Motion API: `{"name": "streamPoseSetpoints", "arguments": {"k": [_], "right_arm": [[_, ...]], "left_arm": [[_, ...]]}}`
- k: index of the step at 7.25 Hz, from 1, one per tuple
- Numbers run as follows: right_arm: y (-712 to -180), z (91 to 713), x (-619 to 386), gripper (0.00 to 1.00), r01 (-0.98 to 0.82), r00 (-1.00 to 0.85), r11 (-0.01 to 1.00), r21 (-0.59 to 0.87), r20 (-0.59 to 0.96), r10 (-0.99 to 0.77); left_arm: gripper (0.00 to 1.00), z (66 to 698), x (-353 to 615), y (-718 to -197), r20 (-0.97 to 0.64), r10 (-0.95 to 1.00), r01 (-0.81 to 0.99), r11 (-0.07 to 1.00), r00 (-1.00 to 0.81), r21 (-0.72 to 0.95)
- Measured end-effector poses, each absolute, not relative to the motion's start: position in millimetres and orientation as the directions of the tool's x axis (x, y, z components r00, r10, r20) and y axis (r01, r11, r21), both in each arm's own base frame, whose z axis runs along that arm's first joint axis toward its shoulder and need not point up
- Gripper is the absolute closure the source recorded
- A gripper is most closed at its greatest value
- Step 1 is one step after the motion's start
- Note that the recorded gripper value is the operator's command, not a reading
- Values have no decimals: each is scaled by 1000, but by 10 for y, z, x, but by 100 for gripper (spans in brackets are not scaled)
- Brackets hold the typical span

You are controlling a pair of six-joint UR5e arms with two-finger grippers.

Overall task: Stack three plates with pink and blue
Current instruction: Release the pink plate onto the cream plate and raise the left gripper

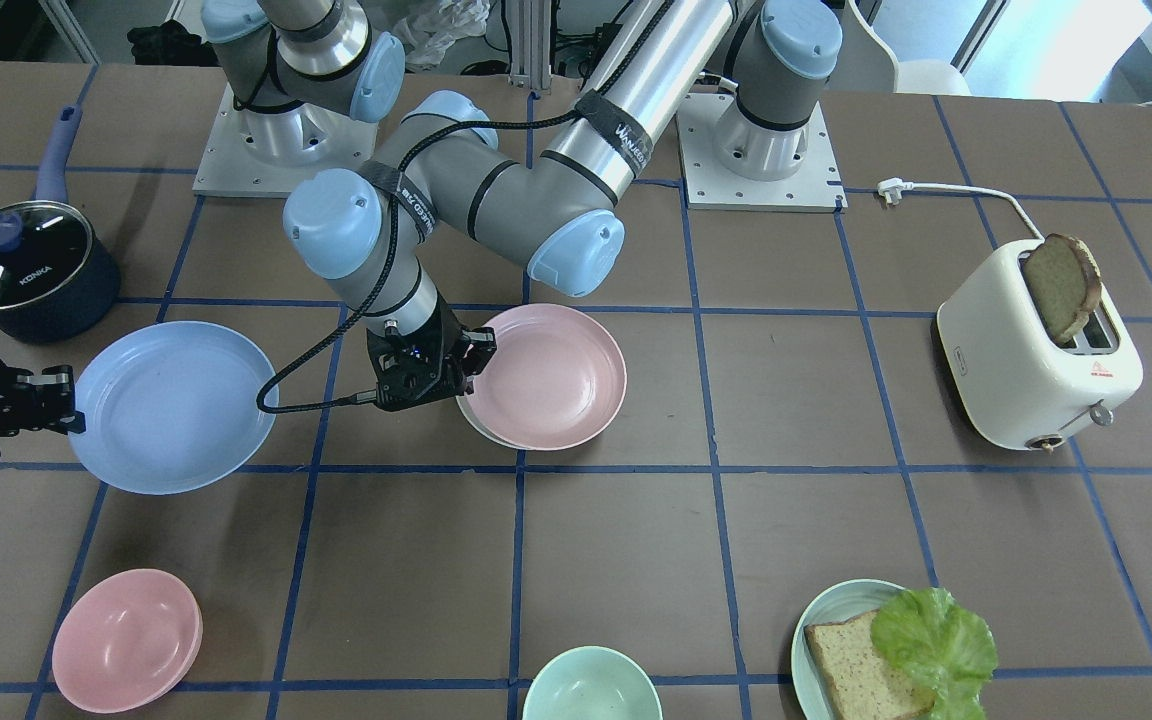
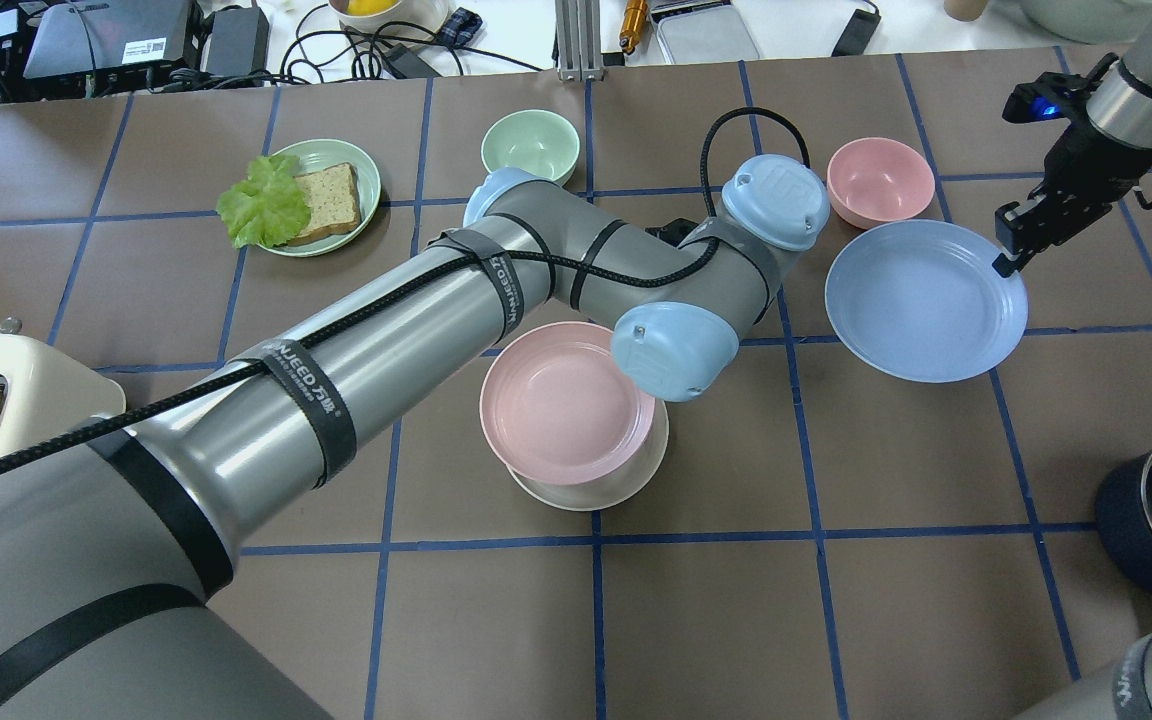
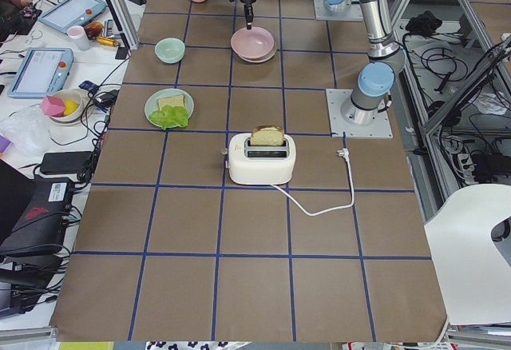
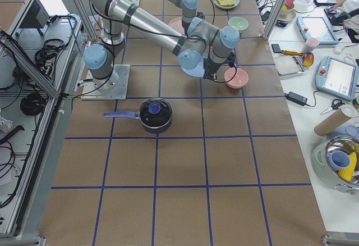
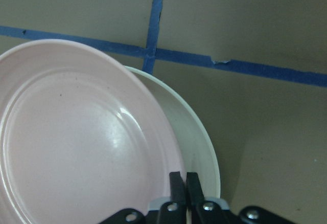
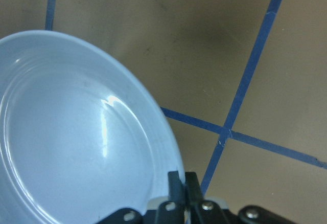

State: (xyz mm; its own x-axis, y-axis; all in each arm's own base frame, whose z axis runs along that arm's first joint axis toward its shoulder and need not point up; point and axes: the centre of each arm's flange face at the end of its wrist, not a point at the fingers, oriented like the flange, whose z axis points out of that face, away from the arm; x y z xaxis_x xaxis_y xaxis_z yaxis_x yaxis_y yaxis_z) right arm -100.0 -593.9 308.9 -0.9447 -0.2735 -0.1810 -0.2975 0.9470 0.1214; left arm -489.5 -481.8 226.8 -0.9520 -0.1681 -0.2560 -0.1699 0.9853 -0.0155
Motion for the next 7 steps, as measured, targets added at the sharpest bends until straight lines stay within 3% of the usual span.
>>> {"name": "streamPoseSetpoints", "arguments": {"k": [4,6,7], "right_arm": [[-5943,3088,-971,100,-299,-944,946,122,-183,-275],[-5942,3089,-955,100,-296,-945,947,126,-179,-272],[-5935,3101,-939,100,-293,-947,948,127,-178,-269]], "left_arm": [[94,2134,-4937,-4787,-273,-175,-182,983,-946,-3],[82,2117,-4959,-4755,-271,-182,-189,982,-945,0],[31,2114,-4977,-4734,-271,-182,-189,982,-945,1]]}}
